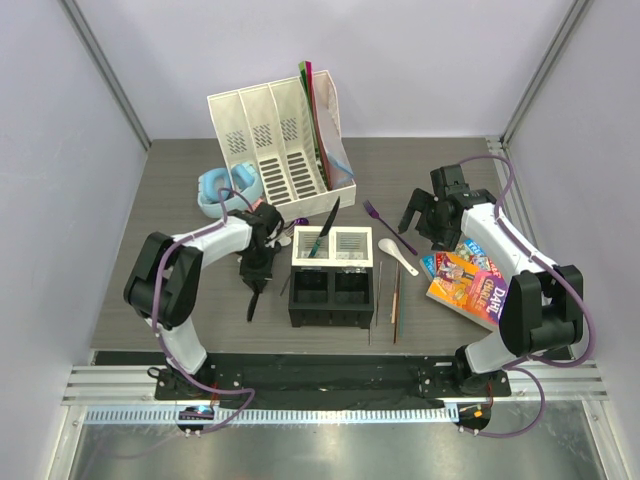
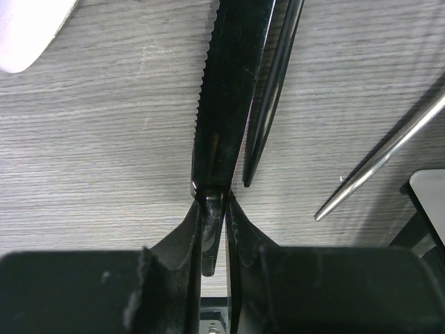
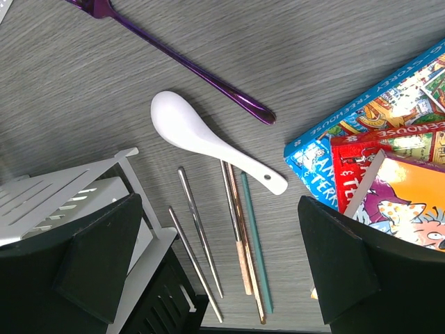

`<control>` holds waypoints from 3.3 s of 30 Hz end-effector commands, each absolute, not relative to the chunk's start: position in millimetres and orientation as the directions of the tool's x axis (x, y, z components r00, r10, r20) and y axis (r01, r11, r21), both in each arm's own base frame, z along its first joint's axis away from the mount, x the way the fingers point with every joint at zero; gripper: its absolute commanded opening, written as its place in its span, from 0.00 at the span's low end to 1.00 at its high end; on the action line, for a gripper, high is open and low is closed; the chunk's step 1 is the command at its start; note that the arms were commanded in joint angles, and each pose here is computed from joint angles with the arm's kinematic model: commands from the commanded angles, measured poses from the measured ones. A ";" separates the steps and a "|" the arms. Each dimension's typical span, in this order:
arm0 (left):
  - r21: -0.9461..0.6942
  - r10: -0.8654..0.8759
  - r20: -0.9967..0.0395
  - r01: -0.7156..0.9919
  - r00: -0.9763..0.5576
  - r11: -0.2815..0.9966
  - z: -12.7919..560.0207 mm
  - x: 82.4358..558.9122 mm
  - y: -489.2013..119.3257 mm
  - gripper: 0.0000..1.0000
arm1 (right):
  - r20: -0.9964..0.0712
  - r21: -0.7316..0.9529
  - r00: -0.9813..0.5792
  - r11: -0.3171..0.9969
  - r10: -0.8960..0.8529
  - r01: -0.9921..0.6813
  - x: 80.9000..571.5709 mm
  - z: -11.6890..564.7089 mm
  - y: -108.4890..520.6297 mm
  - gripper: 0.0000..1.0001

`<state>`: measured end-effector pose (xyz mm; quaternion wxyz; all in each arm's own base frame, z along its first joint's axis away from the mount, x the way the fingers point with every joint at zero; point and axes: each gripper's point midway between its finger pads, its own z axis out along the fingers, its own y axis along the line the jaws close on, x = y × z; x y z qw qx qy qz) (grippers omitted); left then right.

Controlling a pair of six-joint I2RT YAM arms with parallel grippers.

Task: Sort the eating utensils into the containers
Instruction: Pick up the knife at the center of the board.

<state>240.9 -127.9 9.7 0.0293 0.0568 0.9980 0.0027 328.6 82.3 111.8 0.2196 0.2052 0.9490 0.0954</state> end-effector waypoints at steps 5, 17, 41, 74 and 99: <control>-0.083 0.113 0.010 0.112 -0.994 0.990 -0.1 214.4 -139.9 0.00 | -0.406 0.312 -0.800 0.890 0.442 0.333 342.1 125.8 87.0 1.00; -0.094 0.105 -0.042 0.109 -0.994 0.990 38.0 205.2 -138.8 0.00 | -0.393 0.324 -0.800 0.883 0.453 0.341 339.4 120.0 89.1 1.00; -0.060 0.105 -0.019 0.106 -0.994 0.993 23.7 220.7 -142.3 0.22 | -0.402 0.316 -0.800 0.887 0.446 0.336 337.9 119.4 87.2 1.00; -0.119 0.134 0.014 0.132 -0.991 0.984 10.6 207.9 -148.7 0.00 | -0.403 0.328 -0.801 0.886 0.444 0.326 345.0 124.8 90.5 1.00; -0.106 0.140 -0.060 0.146 -0.988 0.984 34.6 212.2 -143.9 0.00 | -0.406 0.334 -0.794 0.883 0.451 0.331 343.3 121.2 90.2 1.00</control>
